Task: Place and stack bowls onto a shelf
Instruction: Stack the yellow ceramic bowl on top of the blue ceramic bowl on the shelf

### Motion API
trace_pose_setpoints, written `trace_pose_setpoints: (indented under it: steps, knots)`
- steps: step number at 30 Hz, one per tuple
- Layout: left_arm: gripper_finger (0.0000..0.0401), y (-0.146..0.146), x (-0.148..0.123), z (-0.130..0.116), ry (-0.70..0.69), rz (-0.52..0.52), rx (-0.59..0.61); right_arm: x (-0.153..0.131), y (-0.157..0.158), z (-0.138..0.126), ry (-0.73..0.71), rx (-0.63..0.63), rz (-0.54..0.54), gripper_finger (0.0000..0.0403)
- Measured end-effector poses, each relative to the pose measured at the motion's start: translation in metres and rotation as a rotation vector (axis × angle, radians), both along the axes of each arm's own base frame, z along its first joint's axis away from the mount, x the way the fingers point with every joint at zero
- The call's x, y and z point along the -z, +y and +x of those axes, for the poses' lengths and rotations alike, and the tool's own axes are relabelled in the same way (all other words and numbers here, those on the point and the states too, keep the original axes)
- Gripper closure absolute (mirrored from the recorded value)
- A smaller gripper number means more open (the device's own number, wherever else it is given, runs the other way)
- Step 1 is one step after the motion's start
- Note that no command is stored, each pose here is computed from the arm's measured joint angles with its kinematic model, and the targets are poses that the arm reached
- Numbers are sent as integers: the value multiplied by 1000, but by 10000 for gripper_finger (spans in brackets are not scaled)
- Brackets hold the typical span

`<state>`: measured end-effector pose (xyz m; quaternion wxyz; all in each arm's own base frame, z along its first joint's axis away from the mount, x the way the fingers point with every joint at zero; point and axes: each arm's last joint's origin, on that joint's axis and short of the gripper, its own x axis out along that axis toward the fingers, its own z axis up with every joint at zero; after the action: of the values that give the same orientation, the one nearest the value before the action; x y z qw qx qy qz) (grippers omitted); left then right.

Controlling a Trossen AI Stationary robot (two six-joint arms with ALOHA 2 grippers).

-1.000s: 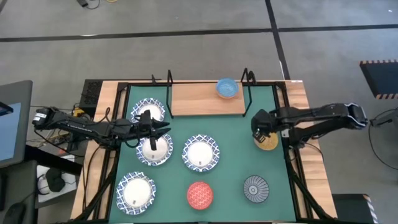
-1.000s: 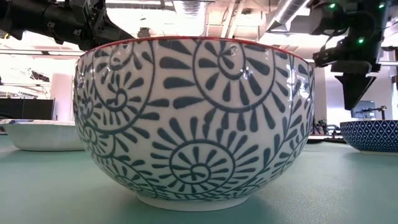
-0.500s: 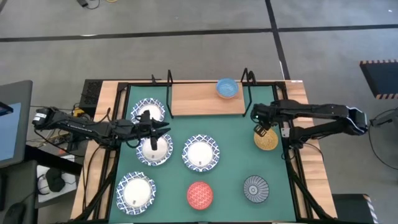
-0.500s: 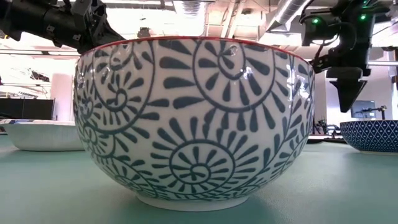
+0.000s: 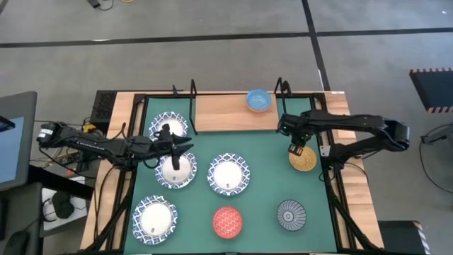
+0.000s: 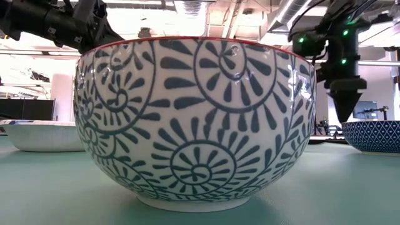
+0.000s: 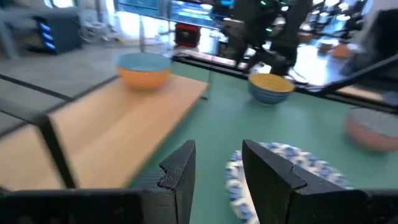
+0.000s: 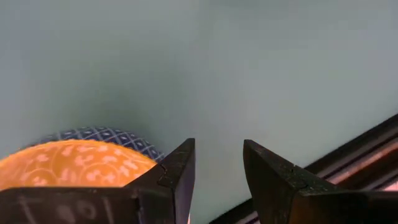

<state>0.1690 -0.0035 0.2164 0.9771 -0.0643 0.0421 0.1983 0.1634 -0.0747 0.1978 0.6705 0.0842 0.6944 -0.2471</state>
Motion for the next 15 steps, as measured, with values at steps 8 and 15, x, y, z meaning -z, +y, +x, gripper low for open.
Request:
trace_pose_setpoints:
  steps: [8,15]
  knots:
    - [285,18,-3,-1,33,132,-115,22,-10,3,189,-67,133,243]
    - [285,44,-28,-5,-182,237,-218,8,-23,1,380,-70,127,243]
